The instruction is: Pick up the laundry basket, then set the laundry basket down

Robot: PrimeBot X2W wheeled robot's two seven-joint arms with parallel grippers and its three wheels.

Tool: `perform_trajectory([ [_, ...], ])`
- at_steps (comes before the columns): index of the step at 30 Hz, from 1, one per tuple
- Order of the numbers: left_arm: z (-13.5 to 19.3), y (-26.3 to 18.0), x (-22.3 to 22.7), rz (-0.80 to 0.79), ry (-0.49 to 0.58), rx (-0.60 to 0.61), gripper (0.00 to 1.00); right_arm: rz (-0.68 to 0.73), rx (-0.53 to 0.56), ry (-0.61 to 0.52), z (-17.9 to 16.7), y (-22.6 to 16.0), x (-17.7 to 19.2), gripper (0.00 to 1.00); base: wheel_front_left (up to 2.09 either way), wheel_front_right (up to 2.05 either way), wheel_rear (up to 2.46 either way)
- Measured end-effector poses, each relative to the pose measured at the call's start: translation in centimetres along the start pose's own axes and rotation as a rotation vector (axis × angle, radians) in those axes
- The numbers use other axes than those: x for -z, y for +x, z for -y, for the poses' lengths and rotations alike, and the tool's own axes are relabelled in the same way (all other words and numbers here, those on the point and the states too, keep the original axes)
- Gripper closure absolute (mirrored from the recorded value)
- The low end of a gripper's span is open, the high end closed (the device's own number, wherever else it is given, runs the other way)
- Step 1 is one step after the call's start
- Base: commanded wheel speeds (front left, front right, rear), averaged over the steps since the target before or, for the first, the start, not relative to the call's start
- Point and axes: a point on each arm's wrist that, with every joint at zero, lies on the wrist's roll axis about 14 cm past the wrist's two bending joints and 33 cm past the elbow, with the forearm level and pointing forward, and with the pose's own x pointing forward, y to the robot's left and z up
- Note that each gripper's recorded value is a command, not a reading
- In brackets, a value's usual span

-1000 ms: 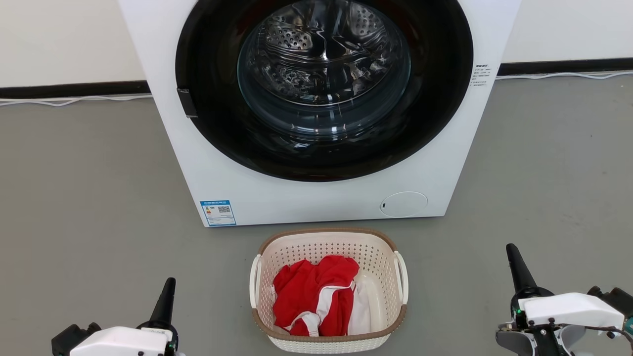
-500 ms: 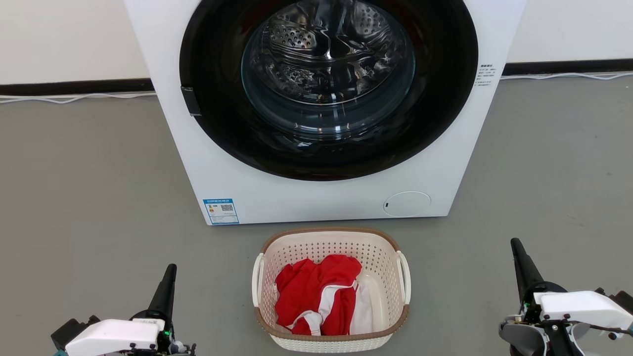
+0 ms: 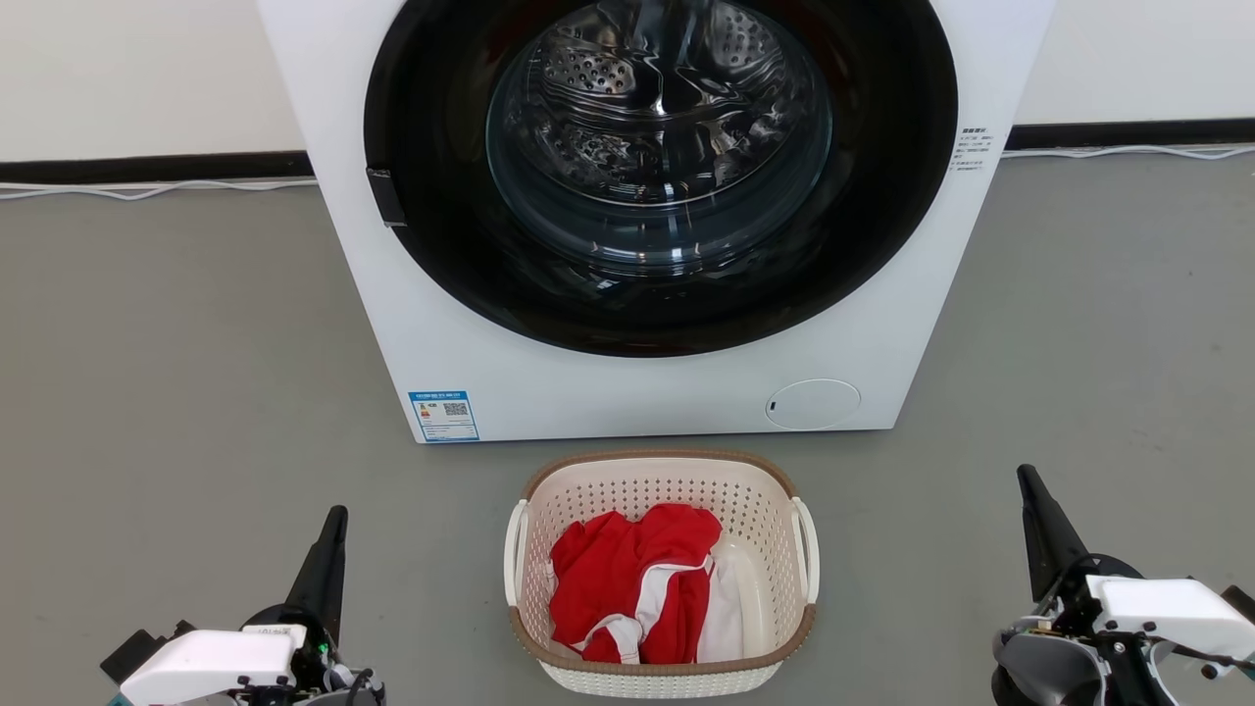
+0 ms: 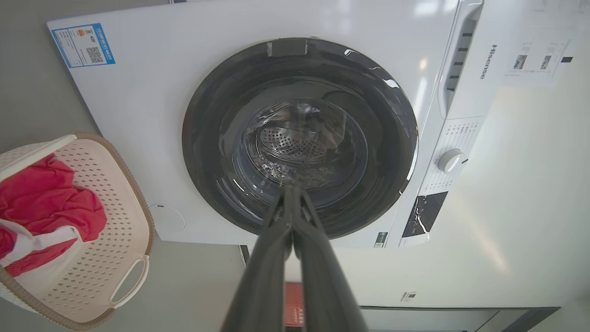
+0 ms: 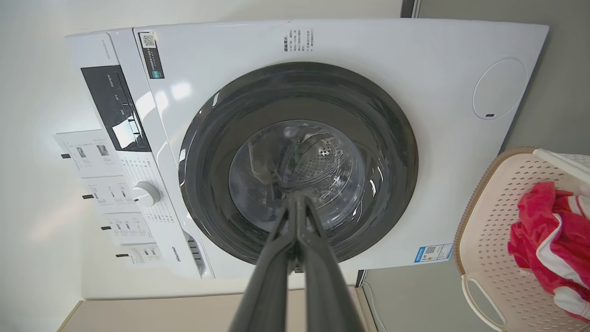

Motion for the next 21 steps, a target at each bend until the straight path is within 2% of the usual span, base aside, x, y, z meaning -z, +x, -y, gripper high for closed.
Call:
perform_trajectory([
  [21, 0.19, 0.01, -0.05, 0.002, -0.011, 0.009, 1.0, 0.002, 0.007, 0.007, 0.29, -0.25, -0.07, 1.0, 0.0, 0.0, 0.0],
])
